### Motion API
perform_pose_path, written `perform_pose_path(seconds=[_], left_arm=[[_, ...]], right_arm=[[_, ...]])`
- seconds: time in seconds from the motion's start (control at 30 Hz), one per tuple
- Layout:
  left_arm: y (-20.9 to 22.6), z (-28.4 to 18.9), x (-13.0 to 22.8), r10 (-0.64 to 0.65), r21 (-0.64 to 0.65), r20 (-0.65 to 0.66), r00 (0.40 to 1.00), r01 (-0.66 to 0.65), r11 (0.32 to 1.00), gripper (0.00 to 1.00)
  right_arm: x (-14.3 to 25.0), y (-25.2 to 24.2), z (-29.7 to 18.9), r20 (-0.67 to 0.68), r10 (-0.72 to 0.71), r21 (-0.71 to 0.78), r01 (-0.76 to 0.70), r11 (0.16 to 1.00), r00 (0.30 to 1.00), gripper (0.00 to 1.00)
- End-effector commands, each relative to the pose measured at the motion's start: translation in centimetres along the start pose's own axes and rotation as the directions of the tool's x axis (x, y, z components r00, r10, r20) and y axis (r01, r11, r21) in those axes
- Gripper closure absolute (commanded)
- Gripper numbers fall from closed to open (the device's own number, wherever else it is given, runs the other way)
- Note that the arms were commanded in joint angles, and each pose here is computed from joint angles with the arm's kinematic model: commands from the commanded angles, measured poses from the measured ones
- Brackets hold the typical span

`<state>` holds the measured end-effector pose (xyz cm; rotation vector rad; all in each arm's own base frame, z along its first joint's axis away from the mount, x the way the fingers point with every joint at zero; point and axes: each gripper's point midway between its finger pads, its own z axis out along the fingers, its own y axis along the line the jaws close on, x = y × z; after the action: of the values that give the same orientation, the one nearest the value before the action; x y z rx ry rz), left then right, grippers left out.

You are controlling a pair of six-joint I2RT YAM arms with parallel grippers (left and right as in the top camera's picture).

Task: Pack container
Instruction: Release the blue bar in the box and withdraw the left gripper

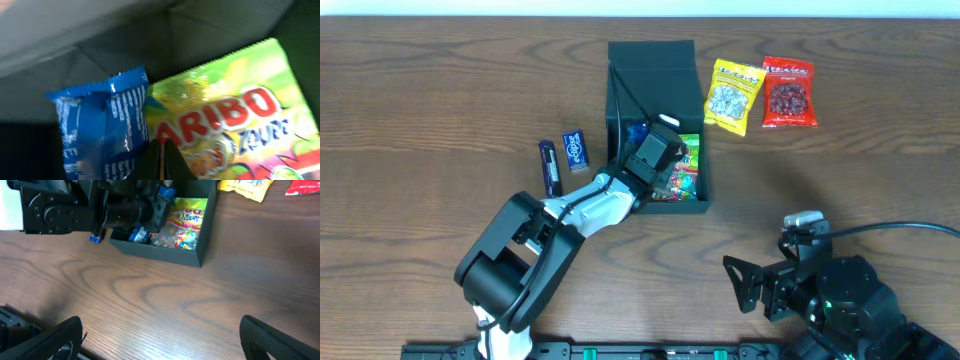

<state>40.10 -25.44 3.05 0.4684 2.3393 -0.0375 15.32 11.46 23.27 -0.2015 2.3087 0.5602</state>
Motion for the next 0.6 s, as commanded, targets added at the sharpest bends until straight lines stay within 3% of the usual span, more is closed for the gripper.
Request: perform_pose_path(seconds=[0.0,0.23,0.57], left_arm=[[2.2,-0.1,-1.2,0.008,-0.114,0.030,1.000,-0.005,0.993,0.94],[3.3,-0.7,-3.5,-0.004,-0.185,0.085,0.996,0.019,0.983,0.94],[3.4,-0.5,-3.4,-0.019,-0.175,0.079,0.997,0.032,0.984,0.94]], right_arm=[[-0.1,0.1,-0.2,0.007,-0.016,-0.003,0.016,1.000,1.000,0.01],[-0.1,0.1,-0.2,0.008,-0.016,-0.003,0.016,1.000,1.000,0.01],[-0.1,0.1,-0.2,0.007,-0.016,-0.003,0.016,1.000,1.000,0.01]])
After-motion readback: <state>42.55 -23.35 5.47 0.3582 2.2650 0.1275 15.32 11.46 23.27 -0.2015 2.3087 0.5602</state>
